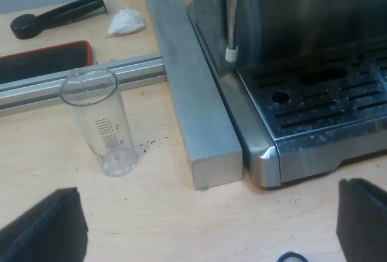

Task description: Grind coffee beans and then tamp

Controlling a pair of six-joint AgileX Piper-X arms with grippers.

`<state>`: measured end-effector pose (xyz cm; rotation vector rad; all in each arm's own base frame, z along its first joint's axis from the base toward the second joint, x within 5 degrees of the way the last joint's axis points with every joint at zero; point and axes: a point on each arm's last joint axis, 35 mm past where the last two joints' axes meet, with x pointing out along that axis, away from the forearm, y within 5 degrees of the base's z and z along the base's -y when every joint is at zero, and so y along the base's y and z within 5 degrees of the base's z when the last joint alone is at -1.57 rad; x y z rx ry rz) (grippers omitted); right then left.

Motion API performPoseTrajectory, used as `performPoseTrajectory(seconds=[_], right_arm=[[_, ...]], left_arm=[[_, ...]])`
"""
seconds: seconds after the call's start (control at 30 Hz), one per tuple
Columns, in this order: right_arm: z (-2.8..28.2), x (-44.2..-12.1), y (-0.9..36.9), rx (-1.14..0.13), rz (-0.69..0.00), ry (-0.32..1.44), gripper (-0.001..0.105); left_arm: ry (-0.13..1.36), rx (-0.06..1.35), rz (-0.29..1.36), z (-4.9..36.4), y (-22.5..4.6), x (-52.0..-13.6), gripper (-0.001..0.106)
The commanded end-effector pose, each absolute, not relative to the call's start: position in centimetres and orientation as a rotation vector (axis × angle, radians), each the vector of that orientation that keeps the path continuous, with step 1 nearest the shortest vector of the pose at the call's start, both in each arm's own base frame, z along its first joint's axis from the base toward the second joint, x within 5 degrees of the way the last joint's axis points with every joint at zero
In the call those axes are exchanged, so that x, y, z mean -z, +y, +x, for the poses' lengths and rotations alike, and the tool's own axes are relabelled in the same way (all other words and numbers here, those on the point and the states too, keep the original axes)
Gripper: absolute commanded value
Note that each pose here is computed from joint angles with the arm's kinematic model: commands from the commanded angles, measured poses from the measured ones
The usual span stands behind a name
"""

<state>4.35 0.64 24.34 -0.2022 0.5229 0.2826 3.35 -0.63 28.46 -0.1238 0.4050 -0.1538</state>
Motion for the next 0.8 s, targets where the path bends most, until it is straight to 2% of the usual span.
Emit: performPoseTrajectory(seconds=[0.03,0.23,0.33,0.4,0.57,0.8], right_arm=[[4.4,-24.5,0.7,-0.288,-0.199,0.520,0.093],[4.4,-24.5,0.7,-0.293,-0.197,0.519,0.093],[4.3,-24.8,0.8,-0.297,-0.166,0.518,0.093],[4.0,-25.3,0.9,-0.316,-0.170,0.513,0.093],[4.1,-27.7,1.2,-0.413,-0.192,0.567,0.093],[5.1,-30.7,1.9,-0.537,-0.237,0.614,0.093]], left_arm=[[0.400,0.153,-0.125,3.6,-0.6,-28.6,0.085],[0.401,0.160,-0.127,3.6,-0.7,-28.6,0.085],[0.416,0.204,-0.139,3.3,-0.8,-28.8,0.085],[0.425,0.216,-0.142,3.0,-0.8,-29.1,0.085],[0.394,0.275,-0.141,2.0,-0.9,-30.7,0.085],[0.476,0.431,-0.147,3.6,-1.7,-32.1,0.085]])
